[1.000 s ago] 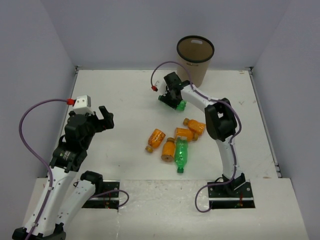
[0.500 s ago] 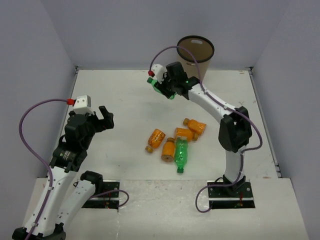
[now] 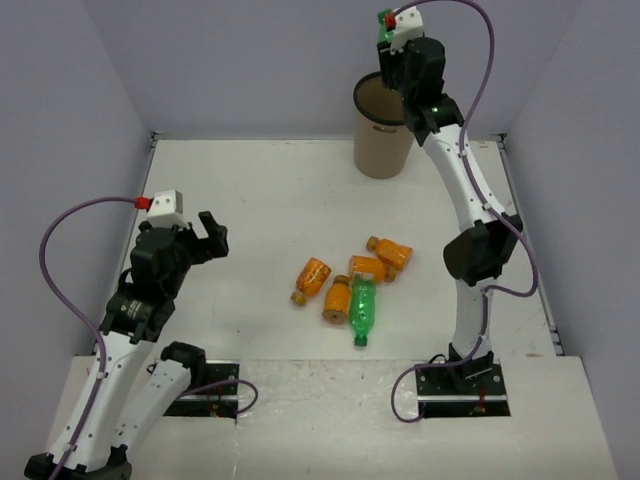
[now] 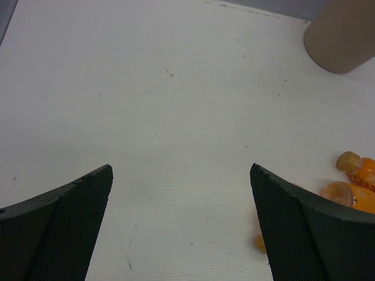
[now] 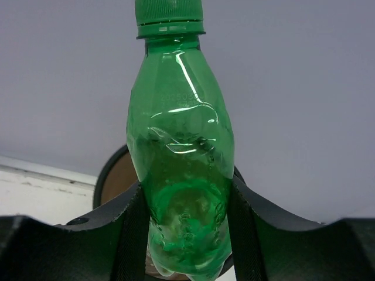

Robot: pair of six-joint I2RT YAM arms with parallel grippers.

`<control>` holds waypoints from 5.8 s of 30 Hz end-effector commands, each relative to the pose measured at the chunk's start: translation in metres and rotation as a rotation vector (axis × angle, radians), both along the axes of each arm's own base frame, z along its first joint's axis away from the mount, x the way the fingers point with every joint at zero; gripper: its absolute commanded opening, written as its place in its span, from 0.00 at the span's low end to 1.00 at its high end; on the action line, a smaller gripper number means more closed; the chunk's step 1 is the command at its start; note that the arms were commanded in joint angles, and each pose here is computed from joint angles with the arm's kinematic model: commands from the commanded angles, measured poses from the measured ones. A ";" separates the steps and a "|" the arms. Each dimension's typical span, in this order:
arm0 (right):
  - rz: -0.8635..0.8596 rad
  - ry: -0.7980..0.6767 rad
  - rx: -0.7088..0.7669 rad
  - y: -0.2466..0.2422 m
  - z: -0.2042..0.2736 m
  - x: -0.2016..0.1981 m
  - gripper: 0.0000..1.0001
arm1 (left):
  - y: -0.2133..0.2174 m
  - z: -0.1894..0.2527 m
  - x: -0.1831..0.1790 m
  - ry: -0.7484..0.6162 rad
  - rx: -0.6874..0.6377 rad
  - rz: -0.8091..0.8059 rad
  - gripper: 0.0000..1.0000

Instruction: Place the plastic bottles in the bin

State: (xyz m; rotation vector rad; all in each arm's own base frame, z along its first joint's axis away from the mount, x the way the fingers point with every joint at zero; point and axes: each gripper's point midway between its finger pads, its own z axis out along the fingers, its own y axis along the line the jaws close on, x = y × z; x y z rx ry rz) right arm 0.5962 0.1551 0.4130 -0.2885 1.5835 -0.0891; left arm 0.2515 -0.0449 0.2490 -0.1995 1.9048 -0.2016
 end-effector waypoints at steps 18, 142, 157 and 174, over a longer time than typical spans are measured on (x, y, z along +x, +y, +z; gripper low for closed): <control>0.067 0.302 0.200 0.000 -0.005 -0.141 0.99 | -0.007 -0.001 0.007 -0.006 0.014 -0.038 1.00; 0.548 0.386 0.573 0.013 -0.110 -0.364 0.99 | -0.212 -0.211 0.001 0.359 0.341 -0.415 0.87; 0.650 0.475 0.655 0.036 -0.128 -0.367 0.99 | -0.193 -0.178 0.013 0.261 0.256 -0.249 0.00; 0.921 0.765 0.674 0.168 -0.132 -0.405 0.99 | -0.244 -0.014 -0.108 -0.409 -0.340 -1.074 0.00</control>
